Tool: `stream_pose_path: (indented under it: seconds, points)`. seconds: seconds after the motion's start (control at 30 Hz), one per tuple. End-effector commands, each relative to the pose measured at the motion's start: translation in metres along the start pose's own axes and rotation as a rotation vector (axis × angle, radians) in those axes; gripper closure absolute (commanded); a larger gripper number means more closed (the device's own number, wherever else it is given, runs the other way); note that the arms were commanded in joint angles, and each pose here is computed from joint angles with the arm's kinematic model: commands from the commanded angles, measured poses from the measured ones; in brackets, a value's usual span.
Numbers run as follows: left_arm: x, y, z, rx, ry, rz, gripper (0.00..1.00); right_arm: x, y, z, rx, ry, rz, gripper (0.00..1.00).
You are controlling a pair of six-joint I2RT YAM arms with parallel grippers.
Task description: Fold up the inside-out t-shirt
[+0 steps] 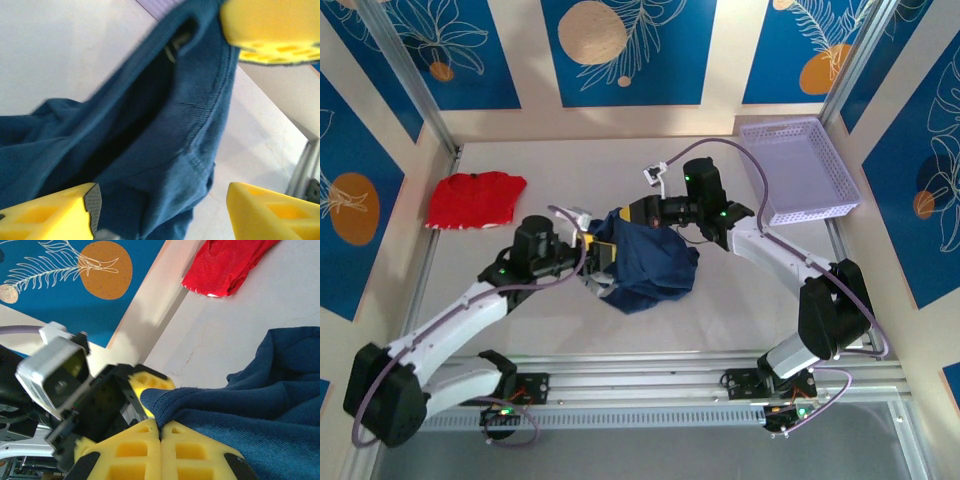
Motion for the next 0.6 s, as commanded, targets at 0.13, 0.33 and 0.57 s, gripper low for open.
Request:
stream_pose_path:
  seconds: [0.13, 0.33, 0.57]
  points:
    - [-0.028, -0.015, -0.029, -0.035, -0.048, 0.08, 0.46, 0.001, 0.013, -0.005, 0.021, -0.004, -0.03, 1.0]
    - [-0.04, -0.013, -0.03, -0.026, -0.041, 0.095, 0.8, 0.003, 0.014, -0.005, 0.026, -0.008, -0.026, 1.0]
    - [-0.018, -0.003, -0.03, -0.025, -0.084, 0.018, 1.0, 0.015, 0.014, -0.004, 0.058, -0.035, 0.066, 0.78]
Point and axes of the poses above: each hand's point on the last joint's axis, 136 mm out from that joint toward the fingers, its own x axis back along the fingers, its own y axis along the line the jaws close on, z = x × y, the point moved 6 cm from there along x, back along the fingers, and after that the axes turned 4 degrees about -x, right-handed, at the moved point
